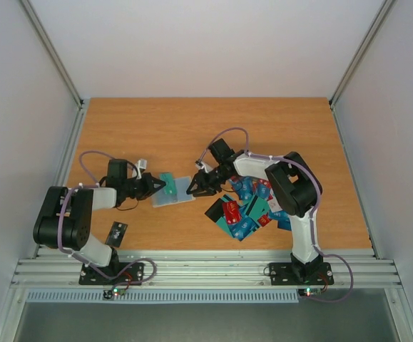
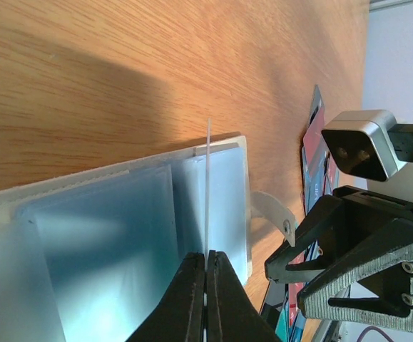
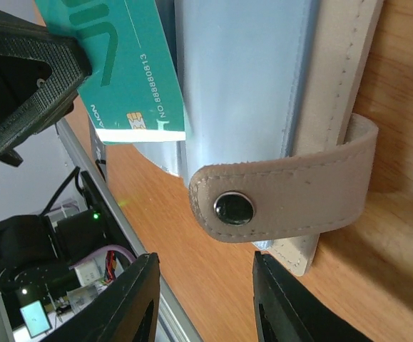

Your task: Put the credit cards into the card holder

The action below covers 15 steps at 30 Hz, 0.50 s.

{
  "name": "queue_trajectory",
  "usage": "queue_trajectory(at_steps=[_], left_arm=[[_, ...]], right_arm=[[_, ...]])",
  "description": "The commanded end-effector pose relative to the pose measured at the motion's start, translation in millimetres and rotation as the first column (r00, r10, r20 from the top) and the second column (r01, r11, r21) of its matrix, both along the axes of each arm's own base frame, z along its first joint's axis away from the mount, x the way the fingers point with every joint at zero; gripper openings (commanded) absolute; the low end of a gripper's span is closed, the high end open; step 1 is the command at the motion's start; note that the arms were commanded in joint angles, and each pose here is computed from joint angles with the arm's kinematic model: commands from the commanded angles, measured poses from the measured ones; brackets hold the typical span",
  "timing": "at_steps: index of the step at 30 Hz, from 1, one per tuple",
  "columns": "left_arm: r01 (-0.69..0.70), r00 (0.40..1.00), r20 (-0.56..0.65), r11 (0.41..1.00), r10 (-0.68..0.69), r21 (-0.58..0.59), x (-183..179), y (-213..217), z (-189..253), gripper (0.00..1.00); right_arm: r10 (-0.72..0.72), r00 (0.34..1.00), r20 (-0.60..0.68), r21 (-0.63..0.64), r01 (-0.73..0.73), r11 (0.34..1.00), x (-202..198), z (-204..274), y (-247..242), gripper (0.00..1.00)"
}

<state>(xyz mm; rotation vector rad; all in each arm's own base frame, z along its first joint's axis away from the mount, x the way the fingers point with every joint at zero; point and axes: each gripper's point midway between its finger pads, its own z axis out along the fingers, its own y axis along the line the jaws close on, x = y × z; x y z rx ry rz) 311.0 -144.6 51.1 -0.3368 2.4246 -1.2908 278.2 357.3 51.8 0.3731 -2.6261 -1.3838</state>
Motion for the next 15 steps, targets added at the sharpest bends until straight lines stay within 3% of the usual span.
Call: queue_trajectory(at_steps=[1, 15], left_arm=[[0.016, 0.999, 0.042, 1.0, -0.016, -0.002, -0.7, -3.2, -0.1, 0.0], [0.038, 0.999, 0.004, 0.999, -0.038, 0.005, -15.9, -7.0, -10.6, 0.0]], right_arm=[[0.022, 1.0, 0.012, 0.009, -0.022, 1.0, 1.1, -3.1, 4.0, 0.37], [0.009, 1.0, -0.007, -0.004, -0.009, 1.0, 0.4, -15.1, 2.6, 0.37]])
